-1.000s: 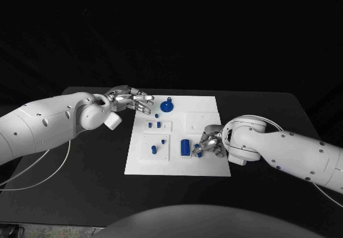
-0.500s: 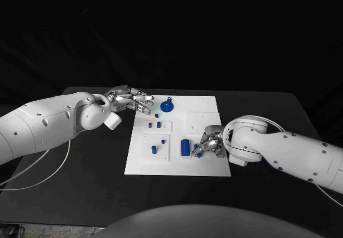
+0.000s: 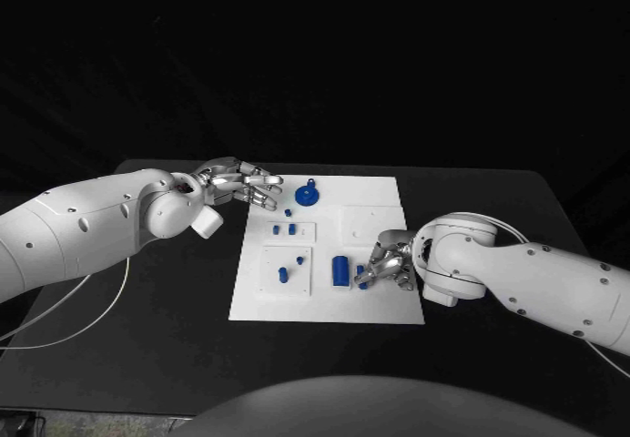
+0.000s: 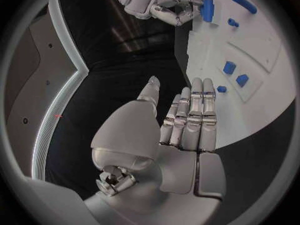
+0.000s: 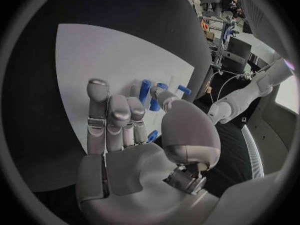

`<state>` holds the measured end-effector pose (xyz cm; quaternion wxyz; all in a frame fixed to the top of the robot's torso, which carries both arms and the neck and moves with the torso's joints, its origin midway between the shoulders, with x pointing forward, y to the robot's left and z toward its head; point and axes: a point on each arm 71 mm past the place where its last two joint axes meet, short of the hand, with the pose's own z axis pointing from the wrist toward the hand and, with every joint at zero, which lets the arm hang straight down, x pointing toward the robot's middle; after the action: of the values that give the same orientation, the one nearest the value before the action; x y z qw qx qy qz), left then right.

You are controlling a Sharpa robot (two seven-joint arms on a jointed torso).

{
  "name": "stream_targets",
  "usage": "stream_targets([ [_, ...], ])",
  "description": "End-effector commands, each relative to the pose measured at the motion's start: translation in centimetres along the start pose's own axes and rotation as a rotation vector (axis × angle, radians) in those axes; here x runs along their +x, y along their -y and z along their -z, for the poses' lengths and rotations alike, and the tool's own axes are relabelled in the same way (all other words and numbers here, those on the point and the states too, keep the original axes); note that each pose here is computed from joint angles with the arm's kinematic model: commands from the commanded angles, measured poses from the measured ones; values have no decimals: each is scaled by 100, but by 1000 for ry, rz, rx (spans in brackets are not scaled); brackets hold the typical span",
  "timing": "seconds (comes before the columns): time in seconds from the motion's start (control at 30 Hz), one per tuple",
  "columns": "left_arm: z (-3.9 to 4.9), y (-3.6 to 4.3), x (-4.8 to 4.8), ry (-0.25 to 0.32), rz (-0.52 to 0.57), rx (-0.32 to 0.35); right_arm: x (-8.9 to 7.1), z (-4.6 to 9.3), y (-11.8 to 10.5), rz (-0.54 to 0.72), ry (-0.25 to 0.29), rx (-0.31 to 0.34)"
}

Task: Assemble the parts on the task board

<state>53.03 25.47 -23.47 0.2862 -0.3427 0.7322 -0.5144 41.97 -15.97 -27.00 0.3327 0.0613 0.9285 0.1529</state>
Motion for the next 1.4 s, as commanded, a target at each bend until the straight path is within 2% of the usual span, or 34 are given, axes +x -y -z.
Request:
stream_targets([
  [0.03, -6, 3, 23, -18, 1, 4, 4, 23, 11, -1, 1, 15],
  [0.57, -12, -7, 24, -20, 1, 0, -10, 89, 68, -9, 4, 10],
  [1.03, -3, -17, 13, -17, 0, -4, 76, 178, 109, -4, -43, -24],
  [1.4, -3, -18, 14, -17, -1, -2, 96, 158, 128, -6, -49, -16],
])
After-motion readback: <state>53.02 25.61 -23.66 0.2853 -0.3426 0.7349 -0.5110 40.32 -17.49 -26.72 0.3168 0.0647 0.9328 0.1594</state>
